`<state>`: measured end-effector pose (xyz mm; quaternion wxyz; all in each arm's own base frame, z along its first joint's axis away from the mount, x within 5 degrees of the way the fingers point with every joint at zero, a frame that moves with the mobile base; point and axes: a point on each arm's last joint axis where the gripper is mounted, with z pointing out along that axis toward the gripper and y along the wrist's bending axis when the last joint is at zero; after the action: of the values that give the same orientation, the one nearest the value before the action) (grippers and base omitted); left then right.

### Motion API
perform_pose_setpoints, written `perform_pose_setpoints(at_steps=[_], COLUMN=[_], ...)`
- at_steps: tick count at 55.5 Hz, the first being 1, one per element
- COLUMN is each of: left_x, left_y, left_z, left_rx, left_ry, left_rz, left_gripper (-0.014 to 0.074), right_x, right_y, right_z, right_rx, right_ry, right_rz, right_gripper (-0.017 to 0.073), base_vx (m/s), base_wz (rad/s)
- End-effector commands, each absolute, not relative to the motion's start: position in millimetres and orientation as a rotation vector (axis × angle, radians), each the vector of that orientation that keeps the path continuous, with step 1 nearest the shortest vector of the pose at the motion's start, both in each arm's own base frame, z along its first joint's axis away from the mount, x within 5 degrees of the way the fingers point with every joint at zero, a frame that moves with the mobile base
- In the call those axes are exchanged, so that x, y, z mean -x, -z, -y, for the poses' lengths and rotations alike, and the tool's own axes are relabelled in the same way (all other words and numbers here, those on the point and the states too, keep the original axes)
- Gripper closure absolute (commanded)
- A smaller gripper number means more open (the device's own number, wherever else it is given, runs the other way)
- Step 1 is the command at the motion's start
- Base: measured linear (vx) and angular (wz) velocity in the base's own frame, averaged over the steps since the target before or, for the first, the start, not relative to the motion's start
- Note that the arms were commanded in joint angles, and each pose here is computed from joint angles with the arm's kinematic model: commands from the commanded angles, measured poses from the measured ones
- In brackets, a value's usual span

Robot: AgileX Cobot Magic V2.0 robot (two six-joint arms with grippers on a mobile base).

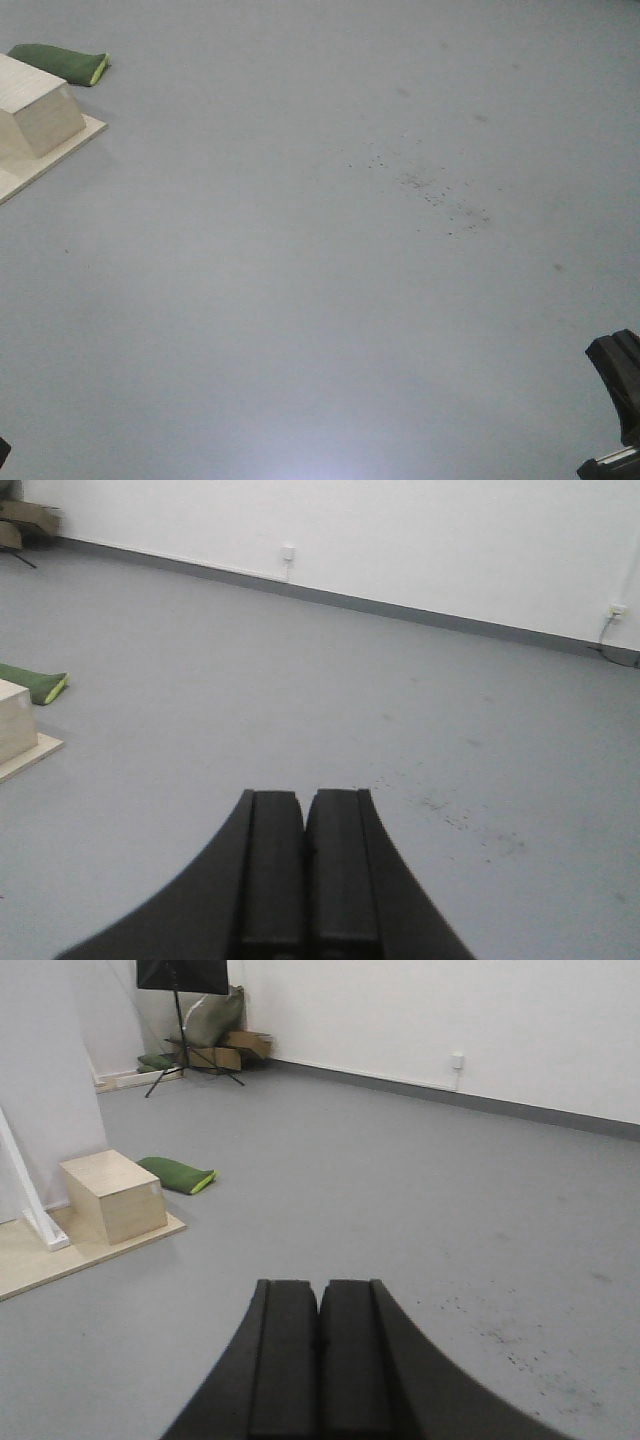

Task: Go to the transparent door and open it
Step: 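Drive the base across the room toward the glass sliding door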

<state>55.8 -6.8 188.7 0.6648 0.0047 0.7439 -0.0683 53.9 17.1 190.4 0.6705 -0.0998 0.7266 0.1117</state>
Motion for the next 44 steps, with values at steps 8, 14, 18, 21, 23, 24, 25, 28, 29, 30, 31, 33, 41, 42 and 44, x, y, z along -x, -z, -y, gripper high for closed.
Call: perform_pose_setpoints(at_steps=[8, 14, 18, 21, 23, 24, 25, 28, 29, 30, 31, 33, 41, 42, 44], left_x=[-54.4, -54.4, -54.4, -54.4, -54.4, -54.4, -54.4, -54.4, -54.4, -54.4, -54.4, -54.4, -54.4, -54.4, -54.4], left_y=[-203.9, -203.9, -203.9, -203.9, -203.9, -203.9, -203.9, -203.9, -203.9, -203.9, -203.9, -203.9, -203.9, -203.9, -203.9], left_z=[5.9, 5.9, 5.9, 5.9, 5.9, 5.9, 5.9, 5.9, 5.9, 5.9, 5.9, 5.9, 5.9, 5.9, 5.9], left_rx=[0.004, 0.004, 0.004, 0.004, 0.004, 0.004, 0.004, 0.004, 0.004, 0.004, 0.004, 0.004, 0.004, 0.004, 0.004], left_ry=[0.163, 0.163, 0.163, 0.163, 0.163, 0.163, 0.163, 0.163, 0.163, 0.163, 0.163, 0.163, 0.163, 0.163, 0.163], left_rz=[-1.561, -1.561, -1.561, -1.561, -1.561, -1.561, -1.561, -1.561, -1.561, -1.561, -1.561, -1.561, -1.561, -1.561, -1.561], left_gripper=[0.0594, 0.0594, 0.0594, 0.0594, 0.0594, 0.0594, 0.0594, 0.0594, 0.0594, 0.0594, 0.0594, 0.0594, 0.0594, 0.0594, 0.0594], right_x=[-53.5, -53.5, -53.5, -53.5, -53.5, -53.5, -53.5, -53.5, -53.5, -53.5, -53.5, -53.5, -53.5, -53.5, -53.5], right_y=[-198.4, -198.4, -198.4, -198.4, -198.4, -198.4, -198.4, -198.4, -198.4, -198.4, -198.4, -198.4, -198.4, -198.4, -198.4], right_z=[-16.0, -16.0, -16.0, -16.0, -16.0, -16.0, -16.0, -16.0, -16.0, -16.0, -16.0, -16.0, -16.0, -16.0, -16.0], right_rx=[0.207, 0.207, 0.207, 0.207, 0.207, 0.207, 0.207, 0.207, 0.207, 0.207, 0.207, 0.207, 0.207, 0.207, 0.207], right_ry=[-0.247, -0.247, -0.247, -0.247, -0.247, -0.247, -0.247, -0.247, -0.247, -0.247, -0.247, -0.247, -0.247, -0.247, -0.247], right_rz=[-1.543, -1.543, -1.543, -1.543, -1.543, -1.543, -1.543, -1.543, -1.543, -1.543, -1.543, -1.543, -1.543, -1.543, -1.543], right_gripper=[0.0561, 0.0561, 0.0561, 0.0561, 0.0561, 0.0561, 0.0561, 0.0561, 0.0561, 0.0561, 0.0561, 0.0561, 0.0561, 0.0561, 0.0561], base_vx=[0.51, 0.50, 0.49, 0.49, 0.48, 0.48, 0.48, 0.48, 0.48, 0.48, 0.48, 0.48, 0.47, 0.48, 0.48], base_wz=[0.45, 0.42, 0.42, 0.44, 0.46, 0.48, 0.49, 0.52, 0.54, 0.56, 0.57, 0.59, 0.67, 0.73, 0.75])
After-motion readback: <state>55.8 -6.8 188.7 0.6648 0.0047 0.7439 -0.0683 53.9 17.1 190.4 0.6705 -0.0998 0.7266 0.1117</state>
